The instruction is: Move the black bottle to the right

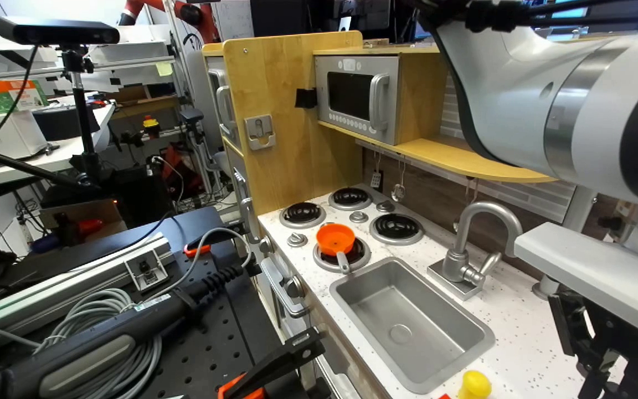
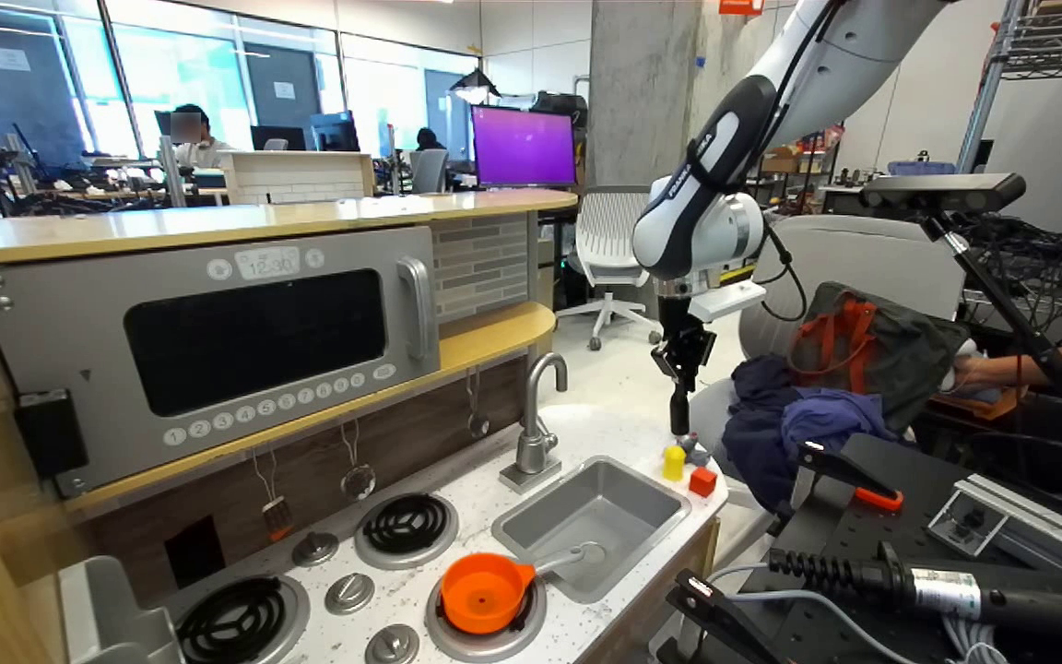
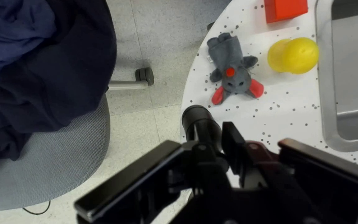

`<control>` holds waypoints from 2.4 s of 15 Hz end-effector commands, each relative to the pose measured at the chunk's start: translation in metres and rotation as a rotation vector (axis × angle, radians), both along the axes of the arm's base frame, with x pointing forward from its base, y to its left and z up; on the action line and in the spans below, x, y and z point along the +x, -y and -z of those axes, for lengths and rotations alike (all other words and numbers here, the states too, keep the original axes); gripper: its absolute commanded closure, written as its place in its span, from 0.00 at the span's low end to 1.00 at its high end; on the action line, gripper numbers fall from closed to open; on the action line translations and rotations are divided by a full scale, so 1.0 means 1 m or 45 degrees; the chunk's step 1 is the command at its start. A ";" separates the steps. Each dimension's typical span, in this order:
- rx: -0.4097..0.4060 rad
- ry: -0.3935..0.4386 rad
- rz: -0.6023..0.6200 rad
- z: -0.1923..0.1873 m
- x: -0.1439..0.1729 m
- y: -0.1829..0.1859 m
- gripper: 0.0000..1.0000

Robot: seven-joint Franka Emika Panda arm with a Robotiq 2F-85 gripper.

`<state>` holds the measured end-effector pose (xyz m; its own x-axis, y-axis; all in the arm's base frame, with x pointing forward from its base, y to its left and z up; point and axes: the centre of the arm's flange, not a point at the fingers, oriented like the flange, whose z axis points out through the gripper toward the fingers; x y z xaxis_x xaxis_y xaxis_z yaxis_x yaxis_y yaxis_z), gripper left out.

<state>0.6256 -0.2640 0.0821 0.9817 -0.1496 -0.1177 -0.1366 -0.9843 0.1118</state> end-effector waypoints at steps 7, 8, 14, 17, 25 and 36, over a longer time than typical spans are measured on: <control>0.045 -0.032 0.099 0.015 0.045 0.012 0.96; 0.055 -0.037 0.103 0.015 0.047 0.011 0.96; 0.105 -0.066 0.107 0.016 0.054 0.005 0.96; 0.095 -0.102 0.107 0.017 0.049 0.005 0.50; 0.132 -0.203 0.116 -0.006 0.019 0.012 0.00; 0.016 0.105 -0.094 -0.133 -0.013 -0.077 0.00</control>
